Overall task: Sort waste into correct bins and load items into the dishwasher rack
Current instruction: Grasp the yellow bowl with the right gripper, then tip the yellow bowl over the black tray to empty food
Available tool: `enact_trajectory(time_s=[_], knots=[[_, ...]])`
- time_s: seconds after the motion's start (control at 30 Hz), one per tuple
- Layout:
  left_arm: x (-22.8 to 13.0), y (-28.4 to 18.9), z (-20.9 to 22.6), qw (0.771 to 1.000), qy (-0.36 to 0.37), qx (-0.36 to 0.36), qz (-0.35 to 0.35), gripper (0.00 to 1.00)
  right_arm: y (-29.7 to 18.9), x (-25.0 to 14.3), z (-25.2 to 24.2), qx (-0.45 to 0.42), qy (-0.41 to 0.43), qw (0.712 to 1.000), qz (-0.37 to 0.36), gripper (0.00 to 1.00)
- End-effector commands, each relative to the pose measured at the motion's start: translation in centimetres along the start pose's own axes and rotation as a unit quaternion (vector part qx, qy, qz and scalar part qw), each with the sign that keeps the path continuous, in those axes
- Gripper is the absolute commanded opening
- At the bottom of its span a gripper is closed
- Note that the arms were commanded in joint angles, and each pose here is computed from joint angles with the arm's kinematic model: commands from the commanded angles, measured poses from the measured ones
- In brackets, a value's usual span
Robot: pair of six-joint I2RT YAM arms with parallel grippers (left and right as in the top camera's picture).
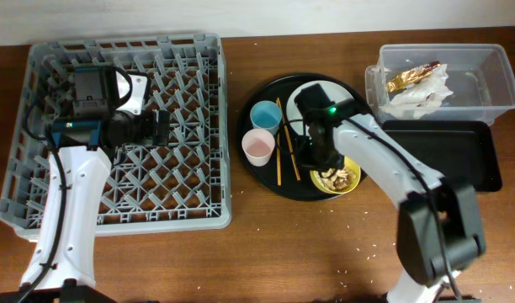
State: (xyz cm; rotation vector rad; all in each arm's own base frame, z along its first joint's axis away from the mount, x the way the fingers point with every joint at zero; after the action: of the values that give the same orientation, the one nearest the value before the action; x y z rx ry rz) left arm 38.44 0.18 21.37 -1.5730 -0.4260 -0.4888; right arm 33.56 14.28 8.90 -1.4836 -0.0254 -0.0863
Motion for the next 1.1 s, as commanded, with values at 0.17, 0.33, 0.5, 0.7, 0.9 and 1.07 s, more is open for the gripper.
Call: enact_trajectory(time_s=[0.17, 0.33, 0.5, 0.7, 0.9, 1.07], knots=[[0.4, -0.1, 0.1, 1.000, -0.005, -0.004, -0.003, 0.99, -14.7, 2.5, -6.3, 0.177, -0.022, 0.973, -0.150, 0.04], [0.4, -0.1, 0.1, 1.000, -0.005, -0.004, -0.003, 0.99, -15.4, 3.5, -13.9, 0.251, -0.017, 0.947, -0.199, 0.04], [0.4, -0.1, 0.1, 1.000, -0.005, -0.004, -0.003, 0.99, -13.1, 4.3, -18.4, 0.349, -0.002, 0.910, -0.224, 0.04], [0.4, -0.1, 0.1, 1.000, -0.005, -0.004, -0.003, 1.00, -10.0, 4.8, -21.2, 0.461, 0.035, 0.851, -0.250, 0.04], [0.4, -0.1, 0.1, 1.000, -0.005, -0.004, -0.003, 0.99, -10.0, 4.3, -23.5, 0.496, 0.070, 0.817, -0.285, 0.04], [0.4, -0.1, 0.1, 1.000, -0.005, -0.004, -0.003, 0.99, -13.4, 4.7, -23.6, 0.576, 0.109, 0.744, -0.320, 0.04]])
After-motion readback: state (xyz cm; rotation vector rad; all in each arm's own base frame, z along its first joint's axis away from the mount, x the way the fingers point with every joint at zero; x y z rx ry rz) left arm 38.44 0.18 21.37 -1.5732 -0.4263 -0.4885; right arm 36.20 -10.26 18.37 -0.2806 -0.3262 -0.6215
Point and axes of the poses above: each gripper's point midway between its finger pads, its own y axis out along the fingers, its own z axis along the line the jaws close on, x = y × z, the point moved 2 cm from there along -y, back along the fingers, and after that the axes turned 7 degrees about -y, right-handed, at the moved point
